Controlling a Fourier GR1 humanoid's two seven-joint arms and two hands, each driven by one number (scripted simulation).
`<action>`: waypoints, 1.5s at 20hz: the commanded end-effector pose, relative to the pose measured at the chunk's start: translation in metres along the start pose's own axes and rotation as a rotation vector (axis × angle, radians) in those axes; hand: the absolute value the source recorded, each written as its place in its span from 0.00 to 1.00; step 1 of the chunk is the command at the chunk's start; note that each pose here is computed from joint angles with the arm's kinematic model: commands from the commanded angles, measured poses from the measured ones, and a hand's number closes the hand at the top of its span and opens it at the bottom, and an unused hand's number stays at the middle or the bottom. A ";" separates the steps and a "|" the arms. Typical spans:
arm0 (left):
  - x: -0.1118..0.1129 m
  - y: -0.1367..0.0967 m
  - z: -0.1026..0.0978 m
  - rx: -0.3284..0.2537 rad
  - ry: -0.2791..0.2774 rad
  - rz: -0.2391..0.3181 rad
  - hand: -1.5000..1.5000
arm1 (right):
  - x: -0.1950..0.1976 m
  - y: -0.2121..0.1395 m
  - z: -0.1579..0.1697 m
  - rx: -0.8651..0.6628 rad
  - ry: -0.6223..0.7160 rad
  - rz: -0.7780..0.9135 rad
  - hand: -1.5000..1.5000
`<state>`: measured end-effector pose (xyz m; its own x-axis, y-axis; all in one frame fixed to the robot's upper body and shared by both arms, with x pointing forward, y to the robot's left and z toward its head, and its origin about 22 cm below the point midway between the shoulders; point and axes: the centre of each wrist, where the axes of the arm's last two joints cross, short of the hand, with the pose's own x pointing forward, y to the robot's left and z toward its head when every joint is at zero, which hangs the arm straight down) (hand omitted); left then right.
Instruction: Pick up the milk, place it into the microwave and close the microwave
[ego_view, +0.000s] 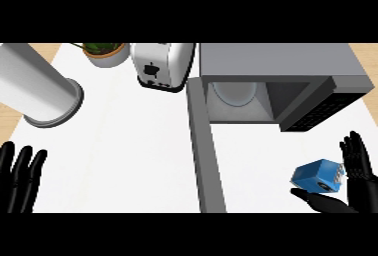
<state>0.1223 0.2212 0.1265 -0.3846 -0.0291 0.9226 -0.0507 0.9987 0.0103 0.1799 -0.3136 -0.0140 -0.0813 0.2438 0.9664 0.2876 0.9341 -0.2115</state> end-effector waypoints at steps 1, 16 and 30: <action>0.005 0.005 0.013 0.009 -0.007 -0.002 0.00 | -0.018 -0.028 0.011 -0.034 0.003 0.004 0.00; 0.014 0.001 0.012 -0.017 0.010 -0.012 0.00 | -0.109 -0.020 0.002 -0.030 0.035 -0.058 0.00; -0.007 0.004 0.016 -0.001 0.009 -0.010 0.00 | -0.153 -0.018 0.022 0.123 -0.087 0.095 1.00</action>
<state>0.1081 0.2204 0.1201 -0.3780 -0.0322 0.9252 -0.0492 0.9987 0.0146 0.1704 -0.3687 -0.1491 -0.0979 0.2905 0.9518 0.2004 0.9426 -0.2671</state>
